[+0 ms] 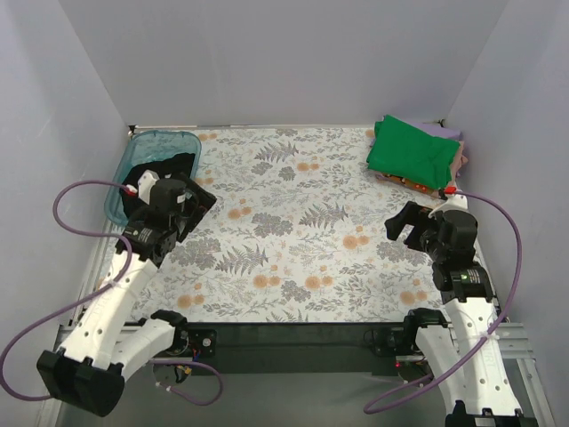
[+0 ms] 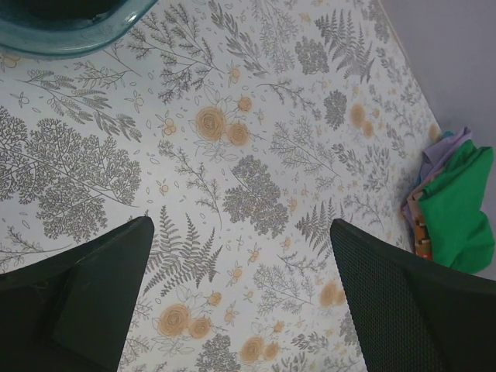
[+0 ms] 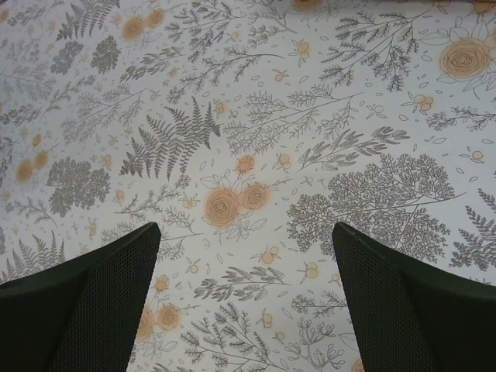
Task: Fold and stack the t-shirts
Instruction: Grab the tshirt from the pile
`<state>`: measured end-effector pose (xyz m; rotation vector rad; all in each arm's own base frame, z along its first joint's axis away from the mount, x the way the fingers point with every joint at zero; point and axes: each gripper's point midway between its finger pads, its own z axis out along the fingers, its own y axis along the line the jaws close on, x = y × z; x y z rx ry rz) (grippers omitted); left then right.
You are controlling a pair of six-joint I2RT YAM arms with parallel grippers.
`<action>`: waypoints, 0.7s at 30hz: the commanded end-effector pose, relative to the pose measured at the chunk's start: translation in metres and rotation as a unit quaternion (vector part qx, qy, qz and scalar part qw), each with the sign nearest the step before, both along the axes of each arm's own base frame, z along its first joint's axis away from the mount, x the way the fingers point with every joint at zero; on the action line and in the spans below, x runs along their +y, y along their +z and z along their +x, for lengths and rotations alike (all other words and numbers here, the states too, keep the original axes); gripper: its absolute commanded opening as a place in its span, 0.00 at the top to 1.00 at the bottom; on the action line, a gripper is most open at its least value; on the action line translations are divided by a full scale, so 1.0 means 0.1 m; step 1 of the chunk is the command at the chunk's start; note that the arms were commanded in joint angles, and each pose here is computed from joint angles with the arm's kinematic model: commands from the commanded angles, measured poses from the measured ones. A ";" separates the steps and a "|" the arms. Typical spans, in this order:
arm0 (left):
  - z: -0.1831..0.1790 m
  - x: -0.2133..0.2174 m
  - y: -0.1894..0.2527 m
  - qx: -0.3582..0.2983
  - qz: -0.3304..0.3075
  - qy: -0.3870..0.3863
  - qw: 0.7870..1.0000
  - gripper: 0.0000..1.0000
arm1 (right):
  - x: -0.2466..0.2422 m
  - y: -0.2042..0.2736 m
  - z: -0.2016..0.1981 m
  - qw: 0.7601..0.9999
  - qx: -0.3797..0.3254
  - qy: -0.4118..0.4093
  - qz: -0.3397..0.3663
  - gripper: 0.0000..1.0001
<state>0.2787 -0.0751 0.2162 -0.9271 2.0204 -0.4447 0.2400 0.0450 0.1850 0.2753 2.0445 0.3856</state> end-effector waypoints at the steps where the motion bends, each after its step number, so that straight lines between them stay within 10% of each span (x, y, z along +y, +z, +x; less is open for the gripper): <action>1: 0.26 0.04 -0.05 0.038 0.019 0.028 0.999 0.02 | -0.06 0.24 0.06 0.999 -0.032 -0.005 -0.017 0.02; 21: 1.60 1.20 -1.54 0.266 -0.023 0.119 0.956 0.02 | -0.18 -0.39 0.01 0.995 0.075 -0.006 -0.067 0.02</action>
